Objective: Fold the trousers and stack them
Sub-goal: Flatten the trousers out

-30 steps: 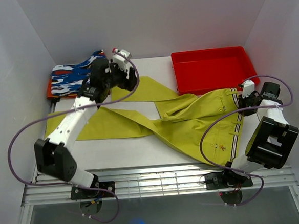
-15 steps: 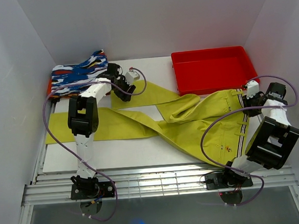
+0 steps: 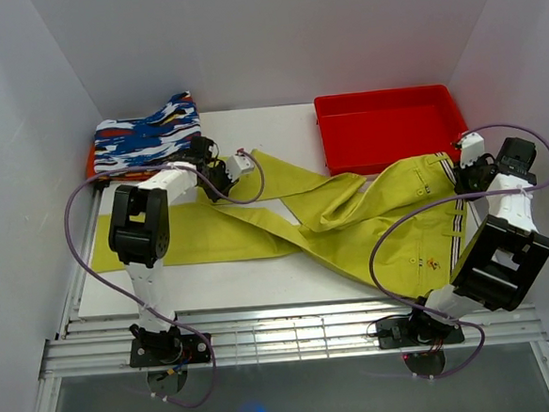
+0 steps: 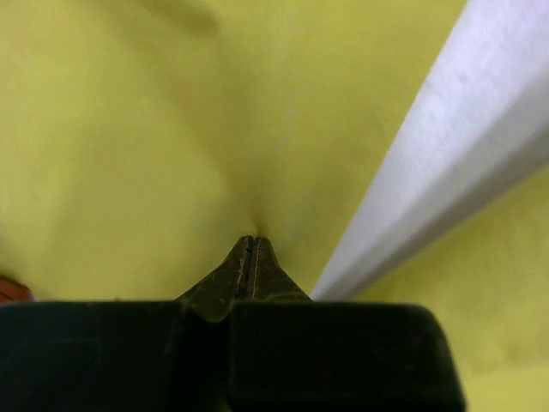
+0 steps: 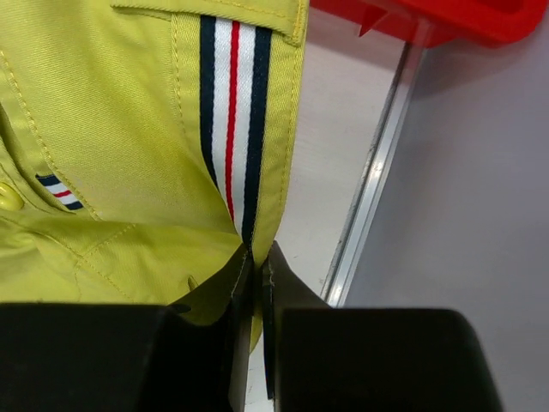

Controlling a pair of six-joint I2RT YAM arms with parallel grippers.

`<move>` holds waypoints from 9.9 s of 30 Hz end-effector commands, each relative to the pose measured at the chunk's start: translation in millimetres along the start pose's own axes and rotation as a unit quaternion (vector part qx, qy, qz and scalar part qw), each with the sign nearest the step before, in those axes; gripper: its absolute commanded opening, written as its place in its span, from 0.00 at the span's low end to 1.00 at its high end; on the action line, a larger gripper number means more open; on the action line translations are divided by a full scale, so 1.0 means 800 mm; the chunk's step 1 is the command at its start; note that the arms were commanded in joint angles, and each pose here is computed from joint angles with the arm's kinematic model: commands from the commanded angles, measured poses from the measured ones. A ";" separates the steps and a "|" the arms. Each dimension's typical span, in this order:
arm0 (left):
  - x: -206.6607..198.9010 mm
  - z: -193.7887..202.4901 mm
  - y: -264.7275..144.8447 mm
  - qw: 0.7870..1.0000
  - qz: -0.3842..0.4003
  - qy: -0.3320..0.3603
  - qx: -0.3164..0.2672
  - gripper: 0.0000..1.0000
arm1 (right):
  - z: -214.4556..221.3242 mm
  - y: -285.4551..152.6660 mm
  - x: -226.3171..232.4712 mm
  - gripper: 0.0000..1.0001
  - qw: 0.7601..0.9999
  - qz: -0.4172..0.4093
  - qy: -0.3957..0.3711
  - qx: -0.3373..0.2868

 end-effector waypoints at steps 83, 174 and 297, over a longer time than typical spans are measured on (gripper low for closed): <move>-0.107 0.074 -0.288 0.987 -0.093 -0.127 -0.027 0.00 | -0.020 0.015 -0.051 0.08 0.994 0.066 -0.076 -0.030; 0.029 0.338 -0.183 0.995 -0.048 -0.056 0.060 0.77 | -0.014 -0.021 -0.079 0.08 0.996 0.046 -0.058 -0.044; 0.093 0.279 -0.448 0.942 -0.292 -0.167 0.015 0.00 | 0.132 0.002 0.088 0.08 0.902 -0.086 -0.380 0.186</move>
Point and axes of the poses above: each gripper's point midway between its finger pads, its own y axis out along the fingers, its own x axis along the line the jaws close on, z = x × y, the point moved 7 cm from there along -y, back along the fingers, and after that the axes turned 9 degrees about y, right-handed, at the moved point
